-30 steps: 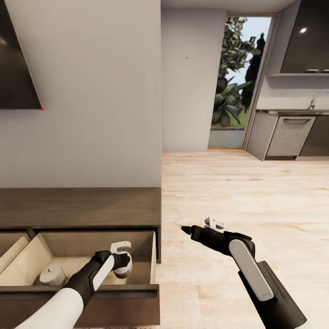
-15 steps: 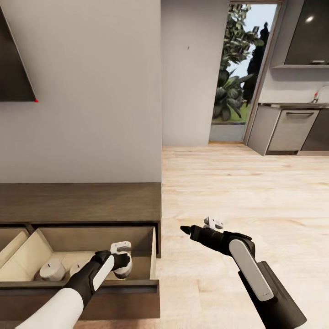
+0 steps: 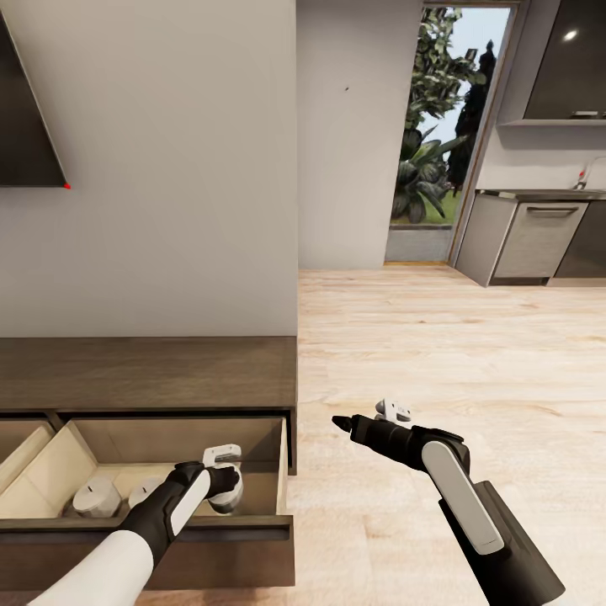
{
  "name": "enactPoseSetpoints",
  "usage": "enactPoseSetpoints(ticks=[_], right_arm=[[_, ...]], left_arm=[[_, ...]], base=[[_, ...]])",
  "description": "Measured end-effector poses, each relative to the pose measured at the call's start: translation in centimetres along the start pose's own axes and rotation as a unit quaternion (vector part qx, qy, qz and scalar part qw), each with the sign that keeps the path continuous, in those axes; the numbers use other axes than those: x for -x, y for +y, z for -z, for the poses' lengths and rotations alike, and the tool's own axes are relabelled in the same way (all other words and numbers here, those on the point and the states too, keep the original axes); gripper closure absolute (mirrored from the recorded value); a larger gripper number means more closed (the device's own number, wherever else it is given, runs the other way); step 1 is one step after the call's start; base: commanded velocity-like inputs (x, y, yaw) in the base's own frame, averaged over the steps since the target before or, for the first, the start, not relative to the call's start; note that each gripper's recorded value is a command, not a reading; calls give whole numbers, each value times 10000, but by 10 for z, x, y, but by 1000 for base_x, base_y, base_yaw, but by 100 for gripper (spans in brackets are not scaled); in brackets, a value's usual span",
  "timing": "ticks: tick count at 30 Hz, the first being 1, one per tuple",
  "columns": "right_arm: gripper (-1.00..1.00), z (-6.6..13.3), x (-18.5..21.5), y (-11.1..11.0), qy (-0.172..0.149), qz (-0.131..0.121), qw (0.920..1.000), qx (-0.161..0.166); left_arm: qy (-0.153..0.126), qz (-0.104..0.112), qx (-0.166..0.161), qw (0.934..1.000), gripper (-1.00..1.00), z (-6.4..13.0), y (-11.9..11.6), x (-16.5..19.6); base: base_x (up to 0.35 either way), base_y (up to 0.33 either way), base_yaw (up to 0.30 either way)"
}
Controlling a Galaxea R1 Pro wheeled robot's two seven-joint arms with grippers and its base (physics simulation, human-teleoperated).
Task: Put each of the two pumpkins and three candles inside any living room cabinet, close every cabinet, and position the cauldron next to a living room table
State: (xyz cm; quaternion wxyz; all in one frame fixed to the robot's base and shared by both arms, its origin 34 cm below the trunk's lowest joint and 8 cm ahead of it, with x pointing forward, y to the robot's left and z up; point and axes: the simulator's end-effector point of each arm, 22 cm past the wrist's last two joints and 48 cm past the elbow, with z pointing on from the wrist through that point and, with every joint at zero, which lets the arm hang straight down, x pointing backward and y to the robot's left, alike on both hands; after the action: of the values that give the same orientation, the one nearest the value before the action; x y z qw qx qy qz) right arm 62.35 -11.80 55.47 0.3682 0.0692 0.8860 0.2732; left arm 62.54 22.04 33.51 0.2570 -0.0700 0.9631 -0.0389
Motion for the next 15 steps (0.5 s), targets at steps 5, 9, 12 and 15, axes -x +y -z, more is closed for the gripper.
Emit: enactPoseSetpoints(ticks=[5, 9, 12, 15], right_arm=[[-100, 0, 0, 0, -2, 0, 10000, 1], [-100, 0, 0, 0, 0, 1, 10000, 1], [-100, 2, 1, 1, -16, 9, 10000, 8], [-100, 6, 5, 5, -69, 36, 10000, 29]], left_arm=[[-2, 5, 1, 10000, -100, 0, 0, 0], [-7, 18, -11, 10000, -100, 0, 0, 1], [-49, 19, -31, 10000, -100, 3, -2, 5], [-147, 18, -65, 9999, -100, 9, -5, 13]], base=[[0, 0, 0], [0, 0, 0], [0, 0, 0], [0, 0, 0]])
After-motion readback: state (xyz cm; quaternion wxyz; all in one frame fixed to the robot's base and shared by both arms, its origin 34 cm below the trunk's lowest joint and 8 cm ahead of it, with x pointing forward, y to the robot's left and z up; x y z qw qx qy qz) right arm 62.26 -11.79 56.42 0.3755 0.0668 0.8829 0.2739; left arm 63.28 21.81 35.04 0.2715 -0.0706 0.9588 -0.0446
